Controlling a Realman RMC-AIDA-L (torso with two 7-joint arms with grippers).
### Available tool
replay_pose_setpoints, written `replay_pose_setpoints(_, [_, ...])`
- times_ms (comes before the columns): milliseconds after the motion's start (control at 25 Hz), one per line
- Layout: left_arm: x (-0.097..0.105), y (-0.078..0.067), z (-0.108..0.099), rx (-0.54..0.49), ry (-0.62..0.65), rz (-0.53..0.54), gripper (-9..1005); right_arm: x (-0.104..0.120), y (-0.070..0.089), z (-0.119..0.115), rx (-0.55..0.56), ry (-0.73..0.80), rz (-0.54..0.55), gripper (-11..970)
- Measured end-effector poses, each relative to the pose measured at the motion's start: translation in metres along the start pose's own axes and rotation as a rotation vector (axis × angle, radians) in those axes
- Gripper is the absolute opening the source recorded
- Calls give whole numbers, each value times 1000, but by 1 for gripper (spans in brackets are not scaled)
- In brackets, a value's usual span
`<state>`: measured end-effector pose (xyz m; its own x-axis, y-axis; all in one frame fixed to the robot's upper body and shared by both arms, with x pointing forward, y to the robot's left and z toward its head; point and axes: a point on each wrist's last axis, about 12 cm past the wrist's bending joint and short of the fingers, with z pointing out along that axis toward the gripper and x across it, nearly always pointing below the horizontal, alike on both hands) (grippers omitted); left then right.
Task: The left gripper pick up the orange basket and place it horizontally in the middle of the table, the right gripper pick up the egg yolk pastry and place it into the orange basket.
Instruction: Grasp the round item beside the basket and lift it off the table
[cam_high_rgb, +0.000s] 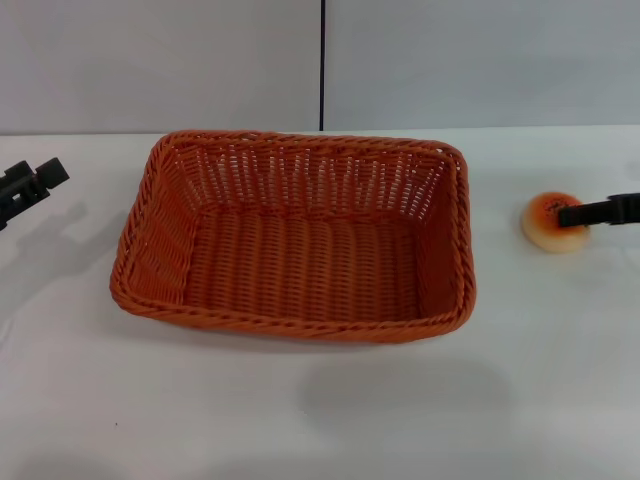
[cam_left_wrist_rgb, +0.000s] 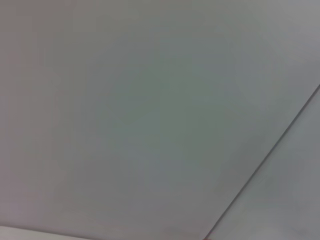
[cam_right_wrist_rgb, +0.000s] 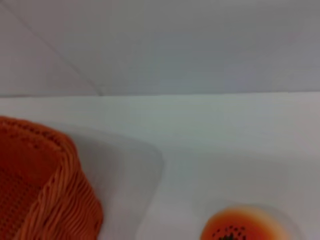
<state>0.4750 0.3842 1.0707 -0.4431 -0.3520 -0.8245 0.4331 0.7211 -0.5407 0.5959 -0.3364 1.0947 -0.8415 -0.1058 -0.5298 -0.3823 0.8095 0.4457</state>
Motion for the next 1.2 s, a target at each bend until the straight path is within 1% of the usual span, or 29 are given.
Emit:
replay_pose_setpoints(160, [0,0,0,-2,-2,0,768,0,3,14,38,29,-17,410])
replay_pose_setpoints(280, [0,0,0,-2,-3,0,768,1,3,19,59,34,-25,407])
replay_pose_setpoints(520, [0,0,0,-2,-3,0,768,1,5,17,56,32,-33,401])
replay_pose_setpoints(920, [-1,0,0,1,-3,-1,768,-1,16,11,27,-8,-57,204])
replay_pose_setpoints(1080, [-1,0,0,1,-3,-4,768,-3,21,7,-8,-46,-52,185])
replay_pose_setpoints(1200, [-1,0,-1,0,-3,-6,768,-5,25,-2,-27,-69,-55,172])
